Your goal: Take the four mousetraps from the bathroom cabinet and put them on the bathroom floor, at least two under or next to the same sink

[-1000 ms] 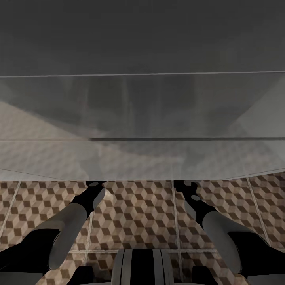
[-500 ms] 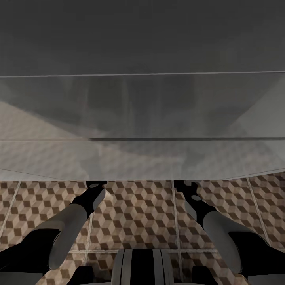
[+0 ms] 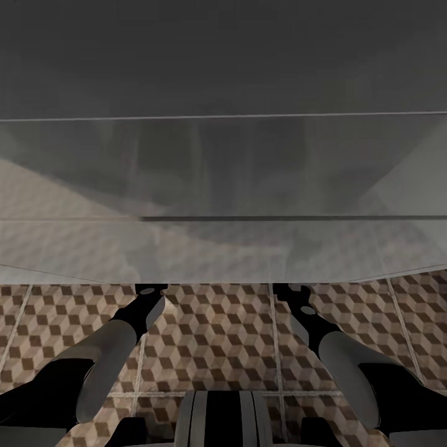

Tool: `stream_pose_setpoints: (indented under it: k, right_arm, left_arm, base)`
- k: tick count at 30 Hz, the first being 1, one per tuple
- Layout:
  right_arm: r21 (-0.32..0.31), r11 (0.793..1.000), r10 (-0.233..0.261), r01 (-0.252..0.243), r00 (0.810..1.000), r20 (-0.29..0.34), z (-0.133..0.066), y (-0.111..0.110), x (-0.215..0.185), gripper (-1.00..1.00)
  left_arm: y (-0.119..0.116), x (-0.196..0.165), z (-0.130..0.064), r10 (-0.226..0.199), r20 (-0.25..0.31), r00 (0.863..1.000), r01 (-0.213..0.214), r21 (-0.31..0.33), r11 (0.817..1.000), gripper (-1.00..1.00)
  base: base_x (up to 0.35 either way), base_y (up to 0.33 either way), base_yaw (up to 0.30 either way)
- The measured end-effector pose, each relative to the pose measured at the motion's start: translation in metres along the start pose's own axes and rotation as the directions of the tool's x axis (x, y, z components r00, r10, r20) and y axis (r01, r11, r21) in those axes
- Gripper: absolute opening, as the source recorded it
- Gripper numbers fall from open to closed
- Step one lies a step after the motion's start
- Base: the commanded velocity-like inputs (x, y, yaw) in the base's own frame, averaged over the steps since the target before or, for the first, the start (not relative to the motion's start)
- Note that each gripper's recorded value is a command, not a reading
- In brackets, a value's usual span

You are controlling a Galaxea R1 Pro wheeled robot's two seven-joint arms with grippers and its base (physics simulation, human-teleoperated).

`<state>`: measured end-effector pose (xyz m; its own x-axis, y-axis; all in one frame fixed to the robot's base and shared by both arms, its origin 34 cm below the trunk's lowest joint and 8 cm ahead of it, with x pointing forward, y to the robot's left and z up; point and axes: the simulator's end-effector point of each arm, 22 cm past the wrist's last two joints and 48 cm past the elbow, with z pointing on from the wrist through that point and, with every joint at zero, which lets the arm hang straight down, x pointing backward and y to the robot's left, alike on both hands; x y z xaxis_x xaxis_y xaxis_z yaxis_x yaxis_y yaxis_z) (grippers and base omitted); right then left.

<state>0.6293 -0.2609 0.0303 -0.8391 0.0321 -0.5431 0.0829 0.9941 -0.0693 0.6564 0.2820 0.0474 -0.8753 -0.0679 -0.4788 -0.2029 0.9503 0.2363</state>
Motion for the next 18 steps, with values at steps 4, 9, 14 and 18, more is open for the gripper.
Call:
stream_pose_setpoints:
  k: [4,9,14,18]
  right_arm:
    - [0.000,1.000,0.000,0.000,1.000,0.000,0.000,0.000,0.000,1.00]
    - [0.000,1.000,0.000,0.000,1.000,0.000,0.000,0.000,0.000,1.00]
    - [0.000,1.000,0.000,0.000,1.000,0.000,0.000,0.000,0.000,1.00]
    - [-0.001,1.000,0.000,0.000,1.000,0.000,0.000,0.001,0.000,1.00]
  left_arm:
    - [0.000,0.001,0.000,0.001,-0.002,1.000,-0.001,0.001,1.000,-1.00]
    - [-0.001,0.008,0.000,0.006,-0.017,1.000,-0.006,0.007,1.000,-1.00]
    - [-0.006,0.015,0.000,0.010,-0.032,0.999,-0.009,0.038,0.999,-1.00]
    - [-0.008,0.017,0.000,0.011,-0.036,0.999,-0.009,0.052,0.999,-1.00]
  base:
    - [0.000,0.000,0.000]
    - [0.000,0.000,0.000]
    - [0.000,0.000,0.000]
    - [0.000,0.000,0.000]
